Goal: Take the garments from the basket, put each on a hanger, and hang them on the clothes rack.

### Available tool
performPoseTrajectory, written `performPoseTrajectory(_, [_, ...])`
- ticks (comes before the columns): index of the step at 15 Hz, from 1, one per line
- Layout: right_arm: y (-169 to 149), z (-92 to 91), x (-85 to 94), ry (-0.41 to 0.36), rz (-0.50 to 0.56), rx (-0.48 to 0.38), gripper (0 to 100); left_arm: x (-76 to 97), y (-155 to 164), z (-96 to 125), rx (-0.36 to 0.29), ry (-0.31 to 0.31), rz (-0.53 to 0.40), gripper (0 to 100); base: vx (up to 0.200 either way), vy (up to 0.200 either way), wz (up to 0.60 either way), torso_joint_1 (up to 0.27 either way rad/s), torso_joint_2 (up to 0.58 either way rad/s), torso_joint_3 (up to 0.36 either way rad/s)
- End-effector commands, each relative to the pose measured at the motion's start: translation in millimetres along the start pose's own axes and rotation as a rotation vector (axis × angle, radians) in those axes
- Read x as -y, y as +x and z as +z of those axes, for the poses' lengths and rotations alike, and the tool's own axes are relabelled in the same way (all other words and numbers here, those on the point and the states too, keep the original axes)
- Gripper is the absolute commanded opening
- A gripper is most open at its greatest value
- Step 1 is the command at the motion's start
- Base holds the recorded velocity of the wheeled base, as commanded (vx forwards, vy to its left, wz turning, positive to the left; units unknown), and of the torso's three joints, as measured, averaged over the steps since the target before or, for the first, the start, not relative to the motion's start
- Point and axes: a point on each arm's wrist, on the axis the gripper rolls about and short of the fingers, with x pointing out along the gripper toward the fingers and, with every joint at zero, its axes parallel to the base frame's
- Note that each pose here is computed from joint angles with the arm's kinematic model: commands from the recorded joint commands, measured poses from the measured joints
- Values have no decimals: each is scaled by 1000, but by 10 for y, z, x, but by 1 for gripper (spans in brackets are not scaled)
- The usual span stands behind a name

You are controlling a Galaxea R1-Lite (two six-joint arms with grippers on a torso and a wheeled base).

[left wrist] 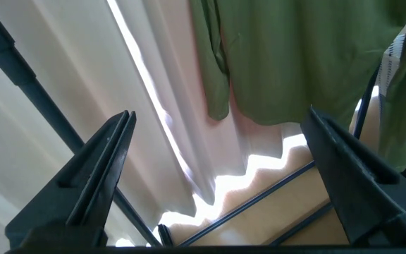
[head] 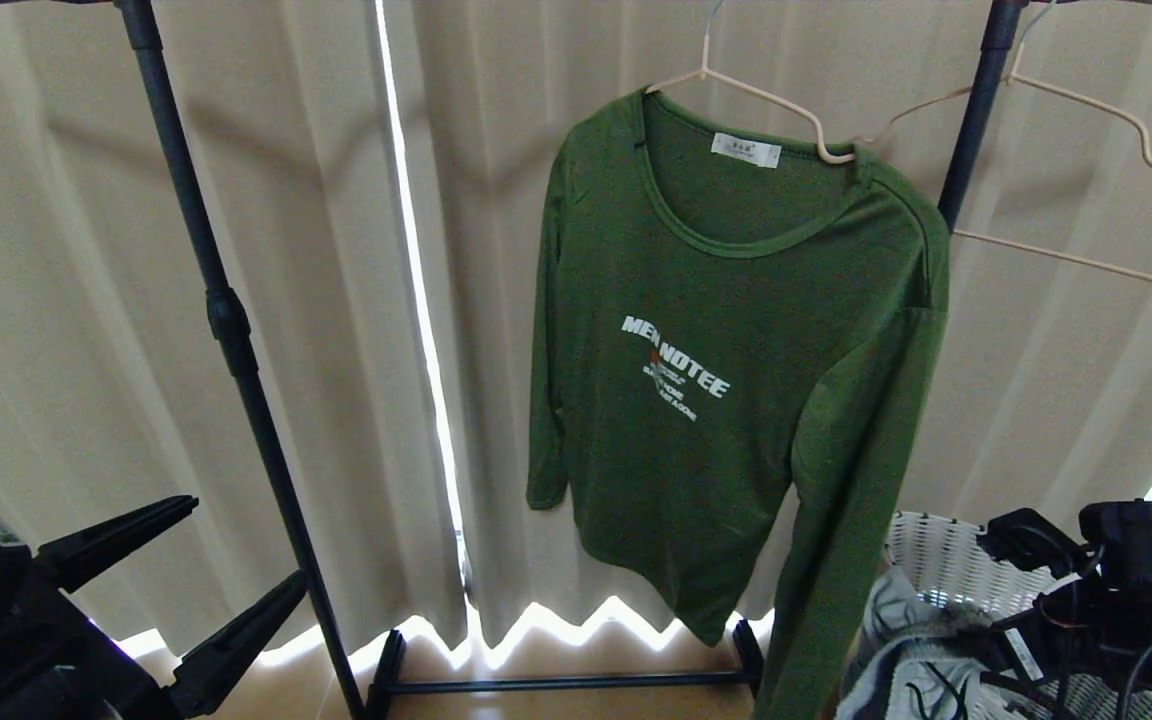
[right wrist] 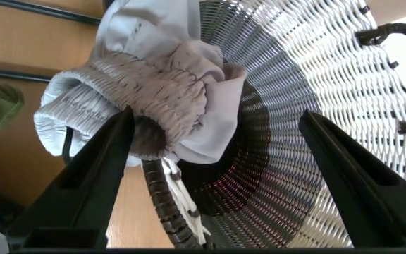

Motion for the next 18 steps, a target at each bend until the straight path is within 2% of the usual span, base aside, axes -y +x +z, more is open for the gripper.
performPoseTrajectory(1, [-88, -1, 7, 2, -7, 22, 100, 0, 1, -1, -1, 0, -1, 100, 0, 0, 0, 0, 0, 0])
performPoseTrajectory(7, [-138, -75, -10, 3, -2, 10, 100, 0, -1, 1, 1, 0, 0, 100, 0, 0, 0, 0, 0, 0])
performPoseTrajectory(10, [17, -74, -24, -2, 6, -32, 100, 0, -12, 9, 8, 2, 2, 100, 0, 0, 0, 0, 0, 0])
performPoseTrajectory(16, [292, -101, -10, 11, -34, -39, 100, 0, -17, 13, 11, 2, 2, 100, 0, 0, 0, 0, 0, 0])
performPoseTrajectory(17, [292, -88, -5, 13, -37, -26, 0, 0, -17, 13, 11, 2, 2, 100, 0, 0, 0, 0, 0, 0])
performPoseTrajectory(18, [291, -86, -4, 13, -39, -21, 0, 0, -17, 13, 11, 2, 2, 100, 0, 0, 0, 0, 0, 0])
